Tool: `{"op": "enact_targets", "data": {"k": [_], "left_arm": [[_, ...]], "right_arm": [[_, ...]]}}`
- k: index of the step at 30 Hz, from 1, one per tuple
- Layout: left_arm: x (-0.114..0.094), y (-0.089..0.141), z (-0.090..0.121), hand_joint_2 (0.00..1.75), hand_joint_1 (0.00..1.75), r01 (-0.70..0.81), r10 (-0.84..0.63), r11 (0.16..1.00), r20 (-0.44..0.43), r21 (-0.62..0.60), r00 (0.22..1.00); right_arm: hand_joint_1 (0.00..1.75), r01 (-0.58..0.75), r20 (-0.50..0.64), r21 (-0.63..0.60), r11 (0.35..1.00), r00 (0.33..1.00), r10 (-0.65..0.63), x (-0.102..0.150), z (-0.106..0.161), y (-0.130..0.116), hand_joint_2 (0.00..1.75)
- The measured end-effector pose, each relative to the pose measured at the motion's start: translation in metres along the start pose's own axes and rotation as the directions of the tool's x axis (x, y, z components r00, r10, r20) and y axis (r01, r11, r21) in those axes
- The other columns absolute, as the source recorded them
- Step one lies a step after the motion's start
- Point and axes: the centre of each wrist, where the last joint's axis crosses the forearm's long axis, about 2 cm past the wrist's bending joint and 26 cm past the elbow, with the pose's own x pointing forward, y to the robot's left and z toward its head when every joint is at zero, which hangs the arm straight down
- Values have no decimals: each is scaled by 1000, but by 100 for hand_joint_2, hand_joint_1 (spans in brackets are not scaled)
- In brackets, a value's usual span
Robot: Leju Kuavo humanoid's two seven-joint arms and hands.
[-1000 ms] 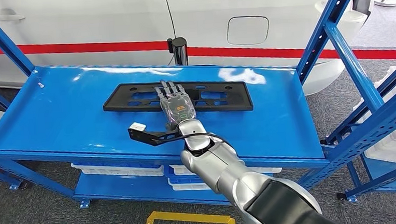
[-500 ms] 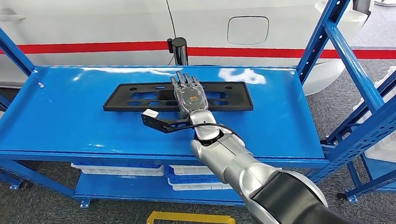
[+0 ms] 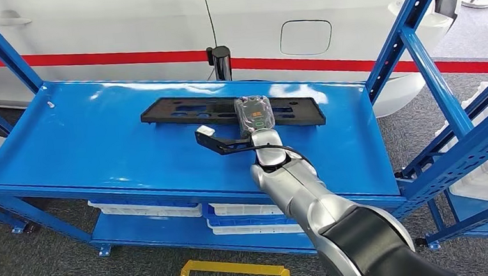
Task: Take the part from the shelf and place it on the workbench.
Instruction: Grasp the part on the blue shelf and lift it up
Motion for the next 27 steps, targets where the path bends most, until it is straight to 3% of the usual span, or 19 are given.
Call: {"op": "enact_targets", "data": {"k": [10,17,21,23,27], "left_arm": [[1,4,-2,0,0,31,-30,999,22,-15,999],[2,4,-3,0,0,47,-40,997,109,-63,993],[6,3,-5,175,0,50,-38,996,146,-76,989],[7,3,-6,175,0,39,-23,994,157,-101,987],[17,1,-10,0,0,32,1,986,198,-163,980]], "right_arm": [[175,-43,-22,-21,999,999,43,-20,-2,3,175],[175,52,93,-135,989,995,-40,-22,-1,-6,175],[175,79,145,-215,973,988,-48,-14,-5,-28,175],[175,86,168,-252,964,985,-44,-13,-5,-36,175],[175,91,231,-353,931,973,-8,-10,-6,-69,175]]}}
